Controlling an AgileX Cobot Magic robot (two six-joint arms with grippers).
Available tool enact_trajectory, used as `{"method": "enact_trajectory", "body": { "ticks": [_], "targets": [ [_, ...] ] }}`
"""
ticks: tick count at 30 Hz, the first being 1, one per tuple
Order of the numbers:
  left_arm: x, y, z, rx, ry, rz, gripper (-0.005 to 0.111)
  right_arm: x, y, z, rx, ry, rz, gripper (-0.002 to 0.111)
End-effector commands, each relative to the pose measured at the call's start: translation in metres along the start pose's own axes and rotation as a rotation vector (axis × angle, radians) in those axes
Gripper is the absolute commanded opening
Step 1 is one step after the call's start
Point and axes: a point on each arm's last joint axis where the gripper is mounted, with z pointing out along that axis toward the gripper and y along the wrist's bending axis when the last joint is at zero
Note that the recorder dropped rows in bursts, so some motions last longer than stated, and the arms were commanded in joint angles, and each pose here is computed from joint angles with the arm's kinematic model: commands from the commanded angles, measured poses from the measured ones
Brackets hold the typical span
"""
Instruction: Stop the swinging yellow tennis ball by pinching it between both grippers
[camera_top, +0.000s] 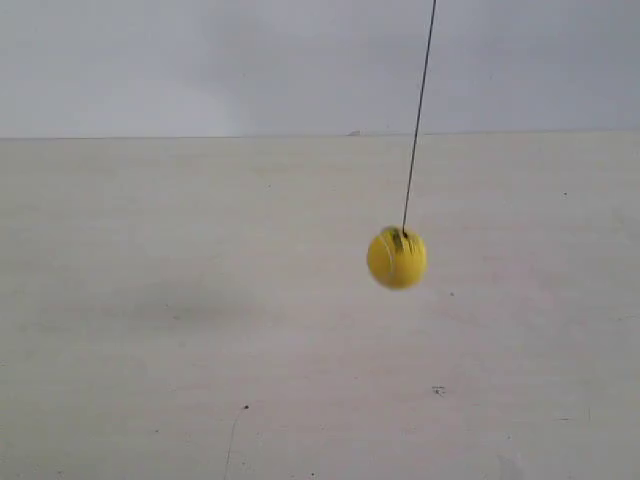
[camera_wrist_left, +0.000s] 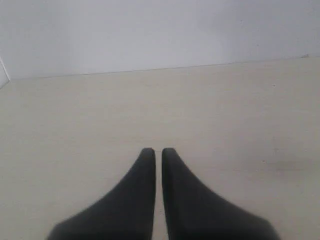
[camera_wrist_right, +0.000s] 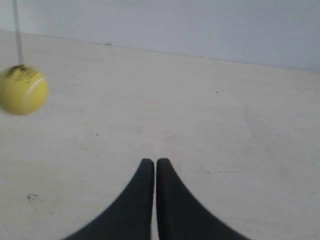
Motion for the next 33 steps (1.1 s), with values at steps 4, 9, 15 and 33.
{"method": "enact_trajectory", "body": {
  "ticks": [4,9,15,33],
  "targets": [
    [0.000,0.000,0.000,-0.002,-0.007,0.001,0.005,-0.001,-0.001,0.000,0.008,-0.015,-0.034,0.000],
    [0.000,0.000,0.000,-0.002,-0.007,0.001,0.005,-0.001,-0.001,0.000,0.010,-0.015,-0.104,0.000],
    [0.000,0.000,0.000,-0.002,-0.007,0.001,0.005,-0.013,-0.002,-0.001,0.030,-0.146,-0.131,0.000],
    [-0.036,-0.005,-0.008,0.013,-0.419,0.219,0.005,-0.047,-0.005,-0.013,0.005,-0.543,0.212,0.000]
  ]
}}
